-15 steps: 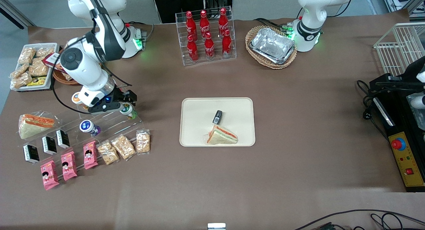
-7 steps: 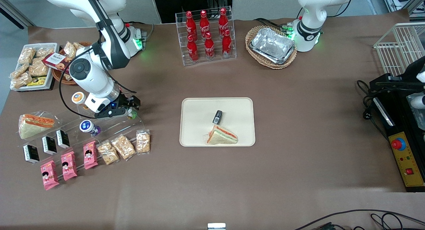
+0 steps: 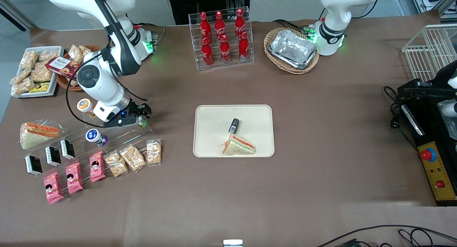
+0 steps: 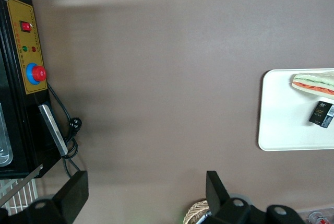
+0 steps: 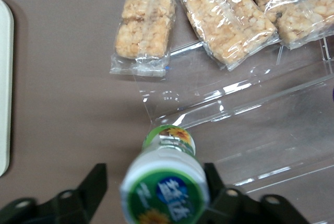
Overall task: Place green gum on tray
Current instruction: 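Lift the bottle and carry it with the right gripper over the cream tray, then lower the bottle onto the tray beside the black box and open the right gripper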
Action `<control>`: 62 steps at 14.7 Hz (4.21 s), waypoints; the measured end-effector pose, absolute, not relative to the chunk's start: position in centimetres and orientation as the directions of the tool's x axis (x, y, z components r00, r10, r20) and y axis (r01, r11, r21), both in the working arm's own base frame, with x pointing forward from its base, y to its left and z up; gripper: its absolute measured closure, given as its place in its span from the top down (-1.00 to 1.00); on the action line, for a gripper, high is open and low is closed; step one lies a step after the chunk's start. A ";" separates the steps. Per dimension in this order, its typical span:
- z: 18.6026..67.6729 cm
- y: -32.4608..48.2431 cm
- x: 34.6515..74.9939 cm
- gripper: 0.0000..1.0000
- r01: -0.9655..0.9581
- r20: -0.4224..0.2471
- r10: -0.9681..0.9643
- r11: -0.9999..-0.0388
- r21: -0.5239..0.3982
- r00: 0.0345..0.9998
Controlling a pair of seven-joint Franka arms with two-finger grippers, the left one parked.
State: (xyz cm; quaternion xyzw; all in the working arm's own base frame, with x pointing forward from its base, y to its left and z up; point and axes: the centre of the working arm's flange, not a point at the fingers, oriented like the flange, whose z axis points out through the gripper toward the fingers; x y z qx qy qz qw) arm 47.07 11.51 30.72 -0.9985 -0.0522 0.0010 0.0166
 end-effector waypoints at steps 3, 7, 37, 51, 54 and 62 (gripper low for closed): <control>30.7 11.5 47.1 0.15 0.105 -0.001 0.105 -0.994 -0.033 0.994; 31.3 11.6 47.3 0.15 0.117 0.014 0.117 -0.993 -0.035 0.993; 48.6 36.1 44.2 0.15 -0.045 -0.113 -0.037 -0.997 -0.070 0.993; 27.3 44.6 43.1 0.15 -0.048 -0.017 -0.048 -0.999 0.010 0.999; 25.5 44.5 42.6 0.15 -0.036 0.001 -0.037 -0.999 -0.020 0.999; 23.6 45.1 41.9 0.15 -0.044 0.008 -0.044 -0.998 -0.053 0.999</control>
